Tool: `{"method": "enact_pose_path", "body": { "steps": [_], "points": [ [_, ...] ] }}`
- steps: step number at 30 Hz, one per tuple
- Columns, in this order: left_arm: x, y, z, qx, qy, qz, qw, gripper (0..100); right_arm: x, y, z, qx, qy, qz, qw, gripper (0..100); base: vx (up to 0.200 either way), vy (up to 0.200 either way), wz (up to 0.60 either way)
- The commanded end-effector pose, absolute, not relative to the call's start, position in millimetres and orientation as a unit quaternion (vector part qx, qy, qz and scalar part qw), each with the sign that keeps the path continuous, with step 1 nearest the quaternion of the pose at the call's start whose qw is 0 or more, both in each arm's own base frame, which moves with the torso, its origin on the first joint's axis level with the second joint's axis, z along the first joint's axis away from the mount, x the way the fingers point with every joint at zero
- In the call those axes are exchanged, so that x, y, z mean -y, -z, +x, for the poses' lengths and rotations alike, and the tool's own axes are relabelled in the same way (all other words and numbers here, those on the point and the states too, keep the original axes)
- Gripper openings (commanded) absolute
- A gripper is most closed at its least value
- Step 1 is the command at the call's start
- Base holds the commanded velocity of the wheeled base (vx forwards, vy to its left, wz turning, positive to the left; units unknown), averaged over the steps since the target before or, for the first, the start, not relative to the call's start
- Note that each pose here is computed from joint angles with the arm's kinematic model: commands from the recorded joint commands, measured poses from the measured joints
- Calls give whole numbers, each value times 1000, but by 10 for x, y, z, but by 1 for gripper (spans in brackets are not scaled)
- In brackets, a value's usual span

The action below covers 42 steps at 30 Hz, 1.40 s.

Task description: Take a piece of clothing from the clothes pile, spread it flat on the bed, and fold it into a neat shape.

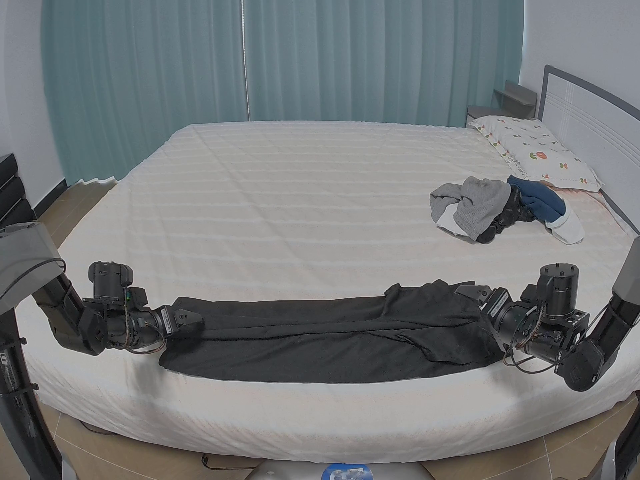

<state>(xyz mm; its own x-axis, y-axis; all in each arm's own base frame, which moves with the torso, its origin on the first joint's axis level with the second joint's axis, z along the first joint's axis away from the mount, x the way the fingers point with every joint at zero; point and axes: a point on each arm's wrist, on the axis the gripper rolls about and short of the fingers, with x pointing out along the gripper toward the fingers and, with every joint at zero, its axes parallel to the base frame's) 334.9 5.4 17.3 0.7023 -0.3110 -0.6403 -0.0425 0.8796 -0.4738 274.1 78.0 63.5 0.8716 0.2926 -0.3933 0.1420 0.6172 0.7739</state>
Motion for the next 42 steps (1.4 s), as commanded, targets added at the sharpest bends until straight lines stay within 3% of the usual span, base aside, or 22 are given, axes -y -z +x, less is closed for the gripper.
{"method": "enact_pose_path", "body": {
  "steps": [1,6,7,22,42],
  "points": [
    [0,-44,3303,-397,79,-232,885,100,-785,-604,2747,-255,-42,434,863,100,0,0,0],
    [11,-140,3247,-378,84,-229,893,100,-795,-585,2749,-257,-43,433,863,100,0,0,0],
    [11,-140,3247,-378,83,-228,893,0,-794,-589,2748,-256,-42,433,863,100,0,0,0],
    [-6,-324,3289,-342,58,-214,913,0,-797,-597,2742,-255,-44,433,864,100,0,0,0],
    [-1,-323,3280,-342,56,-213,914,0,-788,-610,2742,-252,-44,433,864,100,0,0,0]
  ]
}}
